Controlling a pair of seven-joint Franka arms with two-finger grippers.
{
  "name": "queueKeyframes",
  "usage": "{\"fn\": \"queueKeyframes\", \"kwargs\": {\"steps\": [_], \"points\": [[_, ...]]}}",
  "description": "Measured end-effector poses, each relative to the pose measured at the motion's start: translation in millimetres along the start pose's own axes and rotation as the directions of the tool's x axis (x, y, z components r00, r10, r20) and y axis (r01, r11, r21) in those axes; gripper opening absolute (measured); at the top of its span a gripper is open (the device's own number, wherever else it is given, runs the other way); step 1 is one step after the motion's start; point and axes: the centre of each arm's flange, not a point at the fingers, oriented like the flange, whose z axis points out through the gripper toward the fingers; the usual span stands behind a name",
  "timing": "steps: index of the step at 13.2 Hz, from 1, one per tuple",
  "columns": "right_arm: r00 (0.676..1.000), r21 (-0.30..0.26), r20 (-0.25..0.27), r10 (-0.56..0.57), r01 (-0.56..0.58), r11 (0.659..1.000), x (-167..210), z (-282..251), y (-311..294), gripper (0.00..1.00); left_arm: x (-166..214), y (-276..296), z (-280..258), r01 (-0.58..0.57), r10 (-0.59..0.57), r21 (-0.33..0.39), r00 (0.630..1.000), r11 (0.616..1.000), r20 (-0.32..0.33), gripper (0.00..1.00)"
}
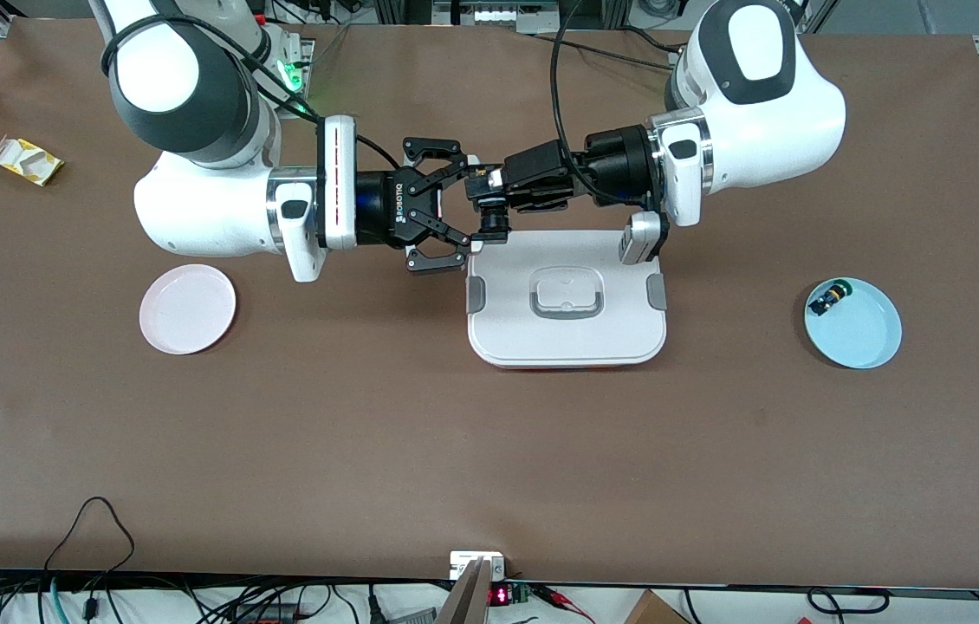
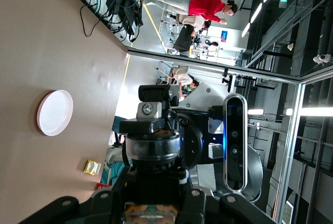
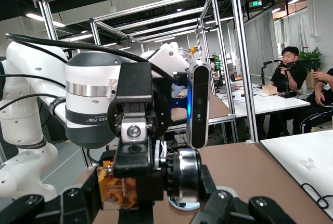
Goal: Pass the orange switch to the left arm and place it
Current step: 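Grasp the switch with the left gripper and open the right gripper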
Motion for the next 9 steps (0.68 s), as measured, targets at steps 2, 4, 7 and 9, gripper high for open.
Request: {"fn": "queueKeyframes", "kwargs": {"steps": [2, 4, 7, 9], "points": [[1.000, 0.000, -0.001, 0.003, -0.003, 1.000, 0, 0, 0, 0.72, 0, 0, 0, 0.000, 0.000, 0.000, 1.000, 1.000, 0.000, 0.40], [1.000, 0.001, -0.005, 0.012, -0.012, 1.000, 1, 1, 0, 0.86, 0, 1, 0, -0.002, 0.002, -0.001, 1.000, 1.000, 0.000, 0.40], [0.999, -0.001, -0.009, 0.033, -0.033, 0.999, 4, -1, -2, 1.00, 1, 1, -1, -0.005, 0.005, -0.002, 1.000, 1.000, -0.002, 0.40], [0.999, -0.011, -0.012, 0.046, -0.046, 0.999, 10, -8, -1, 1.00, 1, 1, -1, -0.013, 0.013, 0.001, 1.000, 1.000, -0.002, 0.40]]}}
